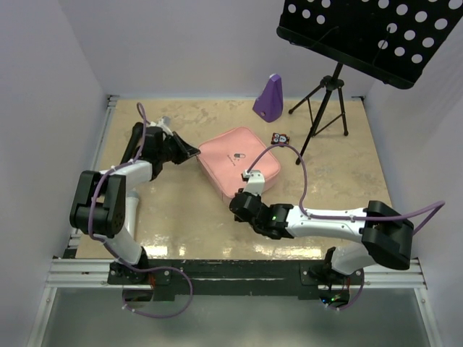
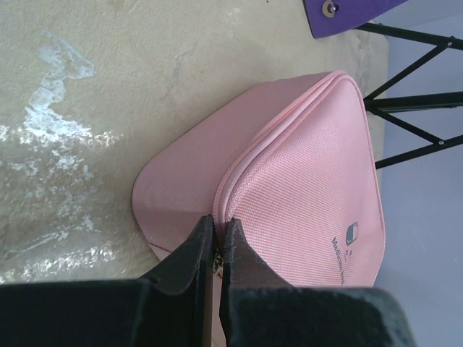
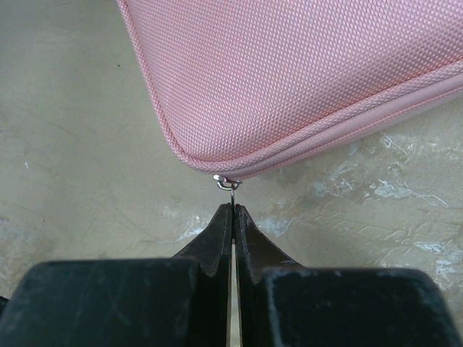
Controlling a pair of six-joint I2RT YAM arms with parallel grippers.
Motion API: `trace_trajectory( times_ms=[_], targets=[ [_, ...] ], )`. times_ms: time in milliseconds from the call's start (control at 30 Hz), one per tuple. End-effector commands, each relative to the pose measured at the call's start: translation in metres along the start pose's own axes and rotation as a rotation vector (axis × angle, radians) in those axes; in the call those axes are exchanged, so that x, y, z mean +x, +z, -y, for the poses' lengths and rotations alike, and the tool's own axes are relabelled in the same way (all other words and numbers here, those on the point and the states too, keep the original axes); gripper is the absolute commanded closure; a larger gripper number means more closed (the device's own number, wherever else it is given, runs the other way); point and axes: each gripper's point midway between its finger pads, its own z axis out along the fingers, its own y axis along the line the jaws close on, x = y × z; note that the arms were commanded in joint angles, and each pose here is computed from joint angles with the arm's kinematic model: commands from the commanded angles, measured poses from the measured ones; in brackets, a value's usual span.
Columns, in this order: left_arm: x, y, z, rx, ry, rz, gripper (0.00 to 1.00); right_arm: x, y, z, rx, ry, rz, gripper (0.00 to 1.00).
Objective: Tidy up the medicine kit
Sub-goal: Zip the medicine box at the center of the board.
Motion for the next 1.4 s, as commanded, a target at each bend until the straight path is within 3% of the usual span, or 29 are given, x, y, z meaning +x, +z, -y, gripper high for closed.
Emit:
trace_trajectory(
  times_ms=[0, 433, 1033, 1133, 1367],
  targets=[
    [-0.07, 0.008, -0.006, -0.038, 0.084, 0.167, 1.0, 0.015, -0.003, 0.027, 0.104, -0.063, -0.048, 1.0],
    [-0.087, 0.017, -0.019, -0.018, 0.058, 0.159, 1.0, 0.012, 0.013, 0.072, 0.214, 0.061, -0.068, 1.0],
    [-0.106, 0.009, -0.025, -0.002, 0.015, 0.172, 1.0, 0.017, 0.008, 0.076, 0.215, 0.086, -0.086, 1.0],
    [-0.106, 0.002, -0.022, -0.009, 0.006, 0.167, 0.67, 0.013, 0.011, 0.071, 0.209, 0.074, -0.078, 1.0],
    [-0.092, -0.038, -0.023, -0.113, -0.061, 0.196, 0.34, 0.011, 0.014, 0.066, 0.19, 0.053, -0.076, 1.0]
  ],
)
